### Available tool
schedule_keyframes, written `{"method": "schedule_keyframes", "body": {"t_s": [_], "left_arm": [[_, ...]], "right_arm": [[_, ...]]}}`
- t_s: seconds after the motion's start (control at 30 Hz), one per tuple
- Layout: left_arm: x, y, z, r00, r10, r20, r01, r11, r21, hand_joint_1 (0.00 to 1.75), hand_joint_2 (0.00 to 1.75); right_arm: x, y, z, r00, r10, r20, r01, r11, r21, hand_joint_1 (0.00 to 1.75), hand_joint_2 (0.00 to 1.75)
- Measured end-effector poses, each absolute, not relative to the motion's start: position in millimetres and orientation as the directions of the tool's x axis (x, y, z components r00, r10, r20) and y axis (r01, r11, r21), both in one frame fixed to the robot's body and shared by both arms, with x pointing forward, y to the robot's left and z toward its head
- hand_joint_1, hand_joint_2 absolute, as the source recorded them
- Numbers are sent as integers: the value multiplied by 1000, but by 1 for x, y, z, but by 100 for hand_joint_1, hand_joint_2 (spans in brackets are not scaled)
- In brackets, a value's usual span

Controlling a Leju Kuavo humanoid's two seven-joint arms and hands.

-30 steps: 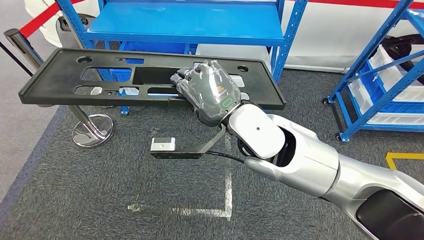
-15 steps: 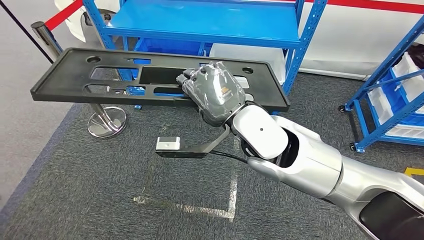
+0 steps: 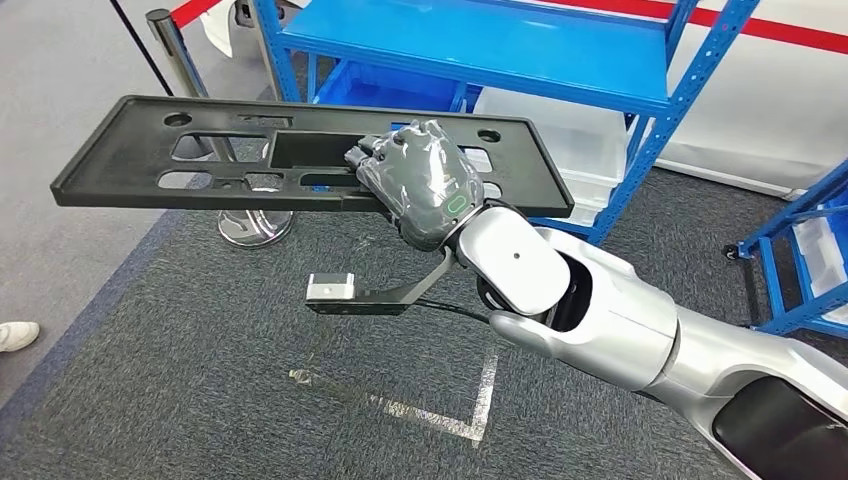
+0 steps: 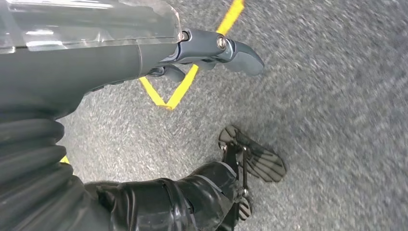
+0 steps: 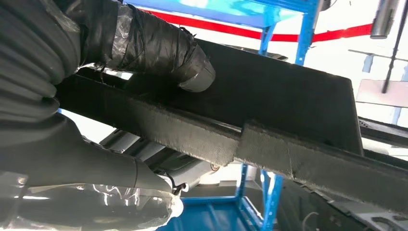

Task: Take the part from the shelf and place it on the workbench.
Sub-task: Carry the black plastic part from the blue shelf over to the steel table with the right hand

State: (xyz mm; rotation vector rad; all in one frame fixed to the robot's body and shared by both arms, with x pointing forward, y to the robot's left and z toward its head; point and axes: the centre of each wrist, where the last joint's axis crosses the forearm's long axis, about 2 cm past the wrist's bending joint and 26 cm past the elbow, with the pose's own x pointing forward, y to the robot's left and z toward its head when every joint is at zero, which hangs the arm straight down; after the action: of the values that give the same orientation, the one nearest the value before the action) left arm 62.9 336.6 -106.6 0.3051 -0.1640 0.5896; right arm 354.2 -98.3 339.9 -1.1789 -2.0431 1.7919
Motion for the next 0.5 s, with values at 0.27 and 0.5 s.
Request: {"method": "schedule_keyframes", "body": {"t_s": [0.27,0.5], "left_arm": [[63,336,-107,821,520,238,-567,790,233,0,175],[61,335,-107,826,515,230,-561,794,234,0,175]], "right_arm": [[355,-99,336,-670,655,-350,428,-45,-903,175,175],[355,-98,337,-668,654,-355,430,-50,-901,175,175]]}}
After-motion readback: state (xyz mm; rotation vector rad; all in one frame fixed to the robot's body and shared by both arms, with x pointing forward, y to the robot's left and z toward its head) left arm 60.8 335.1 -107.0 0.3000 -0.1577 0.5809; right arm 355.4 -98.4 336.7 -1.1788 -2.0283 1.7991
